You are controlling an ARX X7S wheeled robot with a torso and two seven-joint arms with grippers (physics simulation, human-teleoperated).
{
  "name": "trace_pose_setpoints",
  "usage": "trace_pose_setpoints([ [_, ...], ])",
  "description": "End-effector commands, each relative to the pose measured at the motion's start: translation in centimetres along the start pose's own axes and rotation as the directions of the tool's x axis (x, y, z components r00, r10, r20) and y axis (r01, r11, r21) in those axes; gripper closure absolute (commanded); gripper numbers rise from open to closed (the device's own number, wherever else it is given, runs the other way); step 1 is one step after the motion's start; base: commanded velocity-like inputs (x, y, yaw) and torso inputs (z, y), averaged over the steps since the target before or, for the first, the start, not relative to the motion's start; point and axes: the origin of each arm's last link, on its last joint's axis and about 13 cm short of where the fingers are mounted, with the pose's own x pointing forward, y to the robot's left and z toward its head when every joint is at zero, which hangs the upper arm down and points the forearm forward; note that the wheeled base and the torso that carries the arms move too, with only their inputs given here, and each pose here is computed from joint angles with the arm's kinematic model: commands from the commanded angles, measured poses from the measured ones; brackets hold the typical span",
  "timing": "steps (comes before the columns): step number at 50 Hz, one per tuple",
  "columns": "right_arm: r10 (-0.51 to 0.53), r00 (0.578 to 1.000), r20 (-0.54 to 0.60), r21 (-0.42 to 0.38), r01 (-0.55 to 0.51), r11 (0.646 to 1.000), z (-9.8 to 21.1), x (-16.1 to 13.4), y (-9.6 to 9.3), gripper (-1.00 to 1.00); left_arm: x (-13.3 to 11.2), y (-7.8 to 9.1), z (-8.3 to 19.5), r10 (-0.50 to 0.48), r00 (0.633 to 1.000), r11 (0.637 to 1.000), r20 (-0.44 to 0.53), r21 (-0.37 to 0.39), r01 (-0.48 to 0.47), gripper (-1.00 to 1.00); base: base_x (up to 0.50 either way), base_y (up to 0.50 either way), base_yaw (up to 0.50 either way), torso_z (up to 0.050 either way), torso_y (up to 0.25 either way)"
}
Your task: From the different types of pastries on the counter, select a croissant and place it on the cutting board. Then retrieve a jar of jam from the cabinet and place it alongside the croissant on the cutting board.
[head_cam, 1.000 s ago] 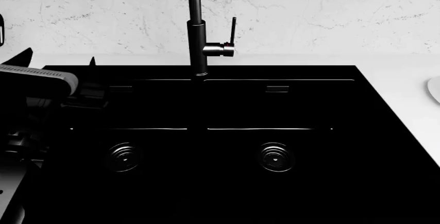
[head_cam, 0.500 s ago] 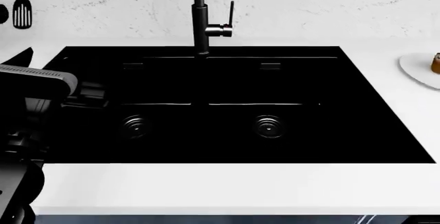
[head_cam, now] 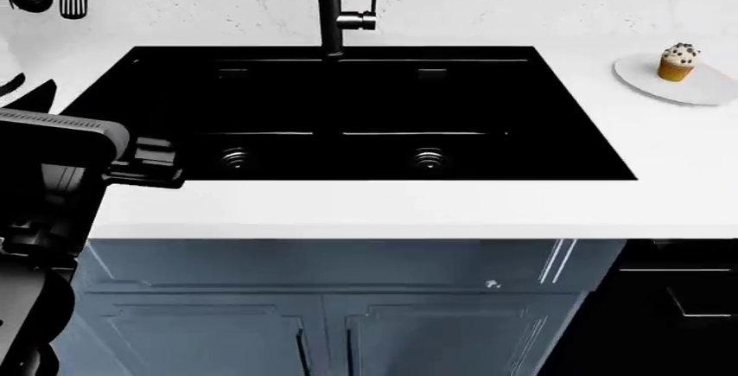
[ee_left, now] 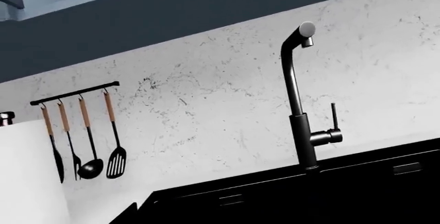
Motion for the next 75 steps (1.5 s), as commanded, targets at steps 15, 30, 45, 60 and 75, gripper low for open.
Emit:
trace_pose_setpoints([
  [15, 0.068, 0.997, -0.034, -0.034, -0.069, 0.997, -2.4, 1.0, 0.2, 1.00, 0.0, 0.0, 0.0, -0.029, 0.999, 0.999, 0.013, -0.016, 0.030, -1.00, -0.50, -0.05, 0.00, 0.000, 0.000],
  [30, 0.070, 0.997, 0.033, -0.047, -0.068, 0.997, -7.0, -2.9, 0.8, 1.00, 0.1, 0.0, 0.0, -0.052, 0.998, 0.998, 0.021, -0.021, 0.053, -1.00, -0.05, 0.00, 0.00, 0.000, 0.000],
  [45, 0.095, 0.995, 0.025, -0.032, -0.095, 0.995, -12.6, -8.4, 0.6, 1.00, 0.1, -0.1, -0.1, -0.075, 0.996, 0.994, 0.048, -0.076, 0.079, -1.00, 0.00, 0.00, 0.00, 0.000, 0.000],
  [60, 0.130, 0.989, -0.068, 0.058, -0.126, 0.990, -21.1, -13.0, 0.2, 1.00, 0.2, -0.2, -0.1, -0.086, 0.993, 0.984, 0.076, -0.149, 0.096, -1.00, 0.00, 0.00, 0.00, 0.000, 0.000],
  [75, 0.138, 0.982, -0.132, 0.107, -0.124, 0.986, -28.8, -18.8, 1.1, 1.00, 0.1, -0.2, -0.1, -0.007, 0.998, 0.982, 0.064, -0.190, 0.020, -1.00, 0.00, 0.00, 0.00, 0.000, 0.000],
])
